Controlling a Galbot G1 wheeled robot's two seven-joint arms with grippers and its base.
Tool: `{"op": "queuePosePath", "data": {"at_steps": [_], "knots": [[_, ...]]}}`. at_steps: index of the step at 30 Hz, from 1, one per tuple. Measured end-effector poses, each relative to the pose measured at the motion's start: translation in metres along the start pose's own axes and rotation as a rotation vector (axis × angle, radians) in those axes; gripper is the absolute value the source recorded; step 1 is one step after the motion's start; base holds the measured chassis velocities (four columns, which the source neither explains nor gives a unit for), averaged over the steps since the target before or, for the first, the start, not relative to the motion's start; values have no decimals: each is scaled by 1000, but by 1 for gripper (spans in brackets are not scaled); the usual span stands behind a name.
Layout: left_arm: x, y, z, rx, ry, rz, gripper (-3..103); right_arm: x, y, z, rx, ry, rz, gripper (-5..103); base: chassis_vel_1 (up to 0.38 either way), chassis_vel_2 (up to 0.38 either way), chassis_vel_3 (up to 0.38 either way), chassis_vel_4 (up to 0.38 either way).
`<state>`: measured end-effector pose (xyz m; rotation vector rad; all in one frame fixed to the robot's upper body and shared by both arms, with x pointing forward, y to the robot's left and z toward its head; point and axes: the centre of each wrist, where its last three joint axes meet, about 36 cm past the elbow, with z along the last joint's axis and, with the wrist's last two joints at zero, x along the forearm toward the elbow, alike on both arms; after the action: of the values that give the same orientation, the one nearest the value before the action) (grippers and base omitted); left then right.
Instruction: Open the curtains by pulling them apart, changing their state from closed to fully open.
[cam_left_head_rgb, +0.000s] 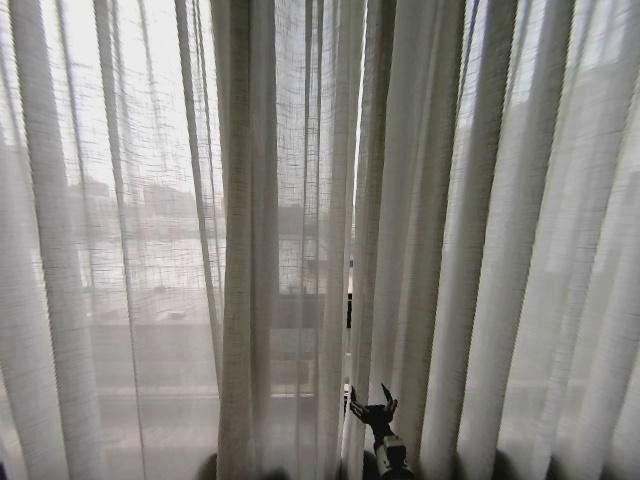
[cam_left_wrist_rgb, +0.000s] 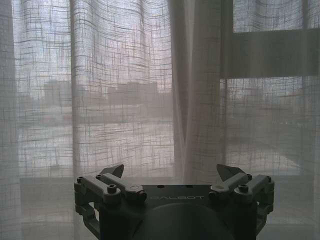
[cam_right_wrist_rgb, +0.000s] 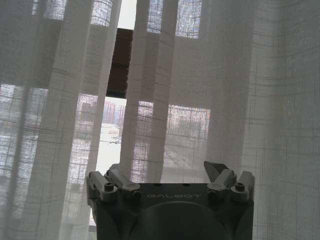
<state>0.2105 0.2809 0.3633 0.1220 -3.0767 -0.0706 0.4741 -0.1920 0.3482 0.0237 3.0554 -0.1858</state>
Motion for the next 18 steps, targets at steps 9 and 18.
{"op": "queuePosePath", "data": {"at_steps": [9, 18], "knots": [[0, 1, 3, -2, 8, 0, 100, 1, -3, -3, -3, -9, 8, 52, 0, 0, 0, 0], [-2, -1, 3, 0, 5, 5, 100, 15, -1, -6, -14, -8, 4, 20, 0, 0, 0, 0]]}}
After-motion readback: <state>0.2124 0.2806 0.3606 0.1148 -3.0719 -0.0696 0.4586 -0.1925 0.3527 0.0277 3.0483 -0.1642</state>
